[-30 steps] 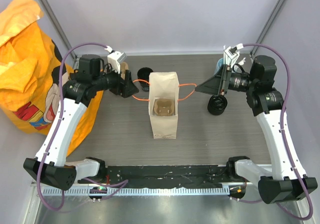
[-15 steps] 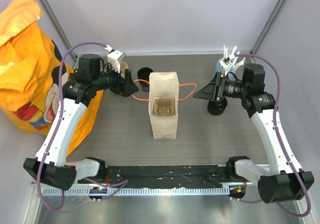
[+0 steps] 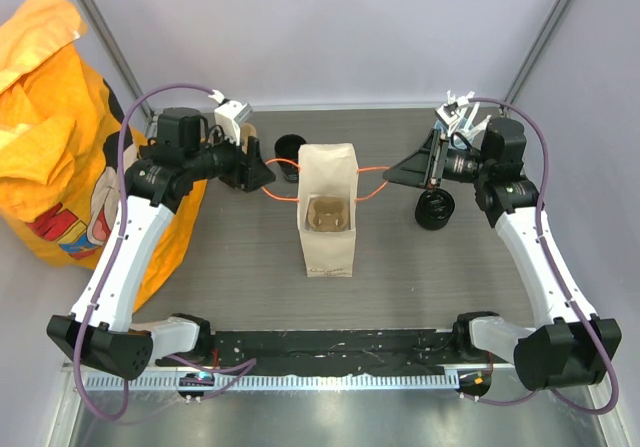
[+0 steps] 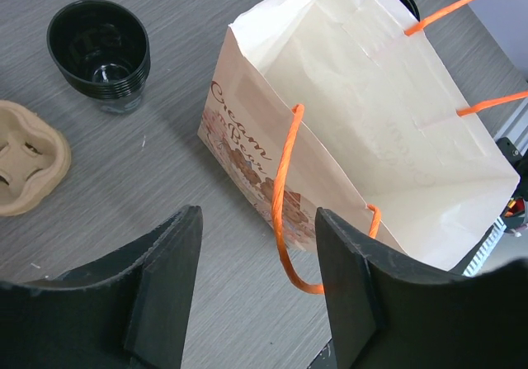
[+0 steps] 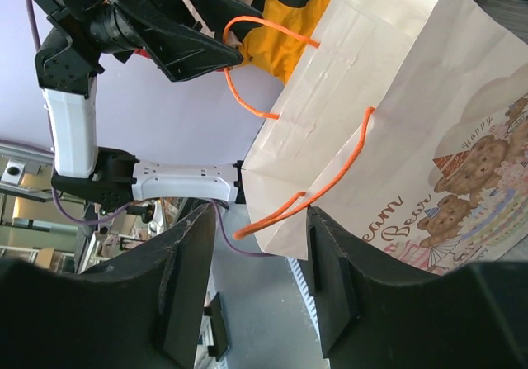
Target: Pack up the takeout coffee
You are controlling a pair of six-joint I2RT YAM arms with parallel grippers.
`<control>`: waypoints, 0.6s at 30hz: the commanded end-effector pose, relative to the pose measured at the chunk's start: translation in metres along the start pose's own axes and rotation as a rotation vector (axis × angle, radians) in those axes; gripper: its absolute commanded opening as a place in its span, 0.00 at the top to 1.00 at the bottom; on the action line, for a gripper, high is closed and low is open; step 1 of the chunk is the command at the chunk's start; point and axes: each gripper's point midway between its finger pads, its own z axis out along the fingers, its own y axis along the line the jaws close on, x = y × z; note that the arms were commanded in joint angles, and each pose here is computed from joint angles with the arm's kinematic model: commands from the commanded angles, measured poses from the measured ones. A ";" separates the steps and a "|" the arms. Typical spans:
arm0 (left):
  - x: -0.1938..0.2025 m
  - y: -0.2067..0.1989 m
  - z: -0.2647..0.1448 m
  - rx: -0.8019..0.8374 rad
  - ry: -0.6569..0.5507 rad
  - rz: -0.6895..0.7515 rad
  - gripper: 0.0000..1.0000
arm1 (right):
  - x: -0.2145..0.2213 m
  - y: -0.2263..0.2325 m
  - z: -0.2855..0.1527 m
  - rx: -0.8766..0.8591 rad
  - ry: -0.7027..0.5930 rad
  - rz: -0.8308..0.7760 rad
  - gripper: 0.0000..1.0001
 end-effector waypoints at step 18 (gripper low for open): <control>-0.031 -0.004 -0.002 0.020 -0.072 0.023 0.57 | -0.007 0.018 0.004 -0.063 0.002 0.006 0.64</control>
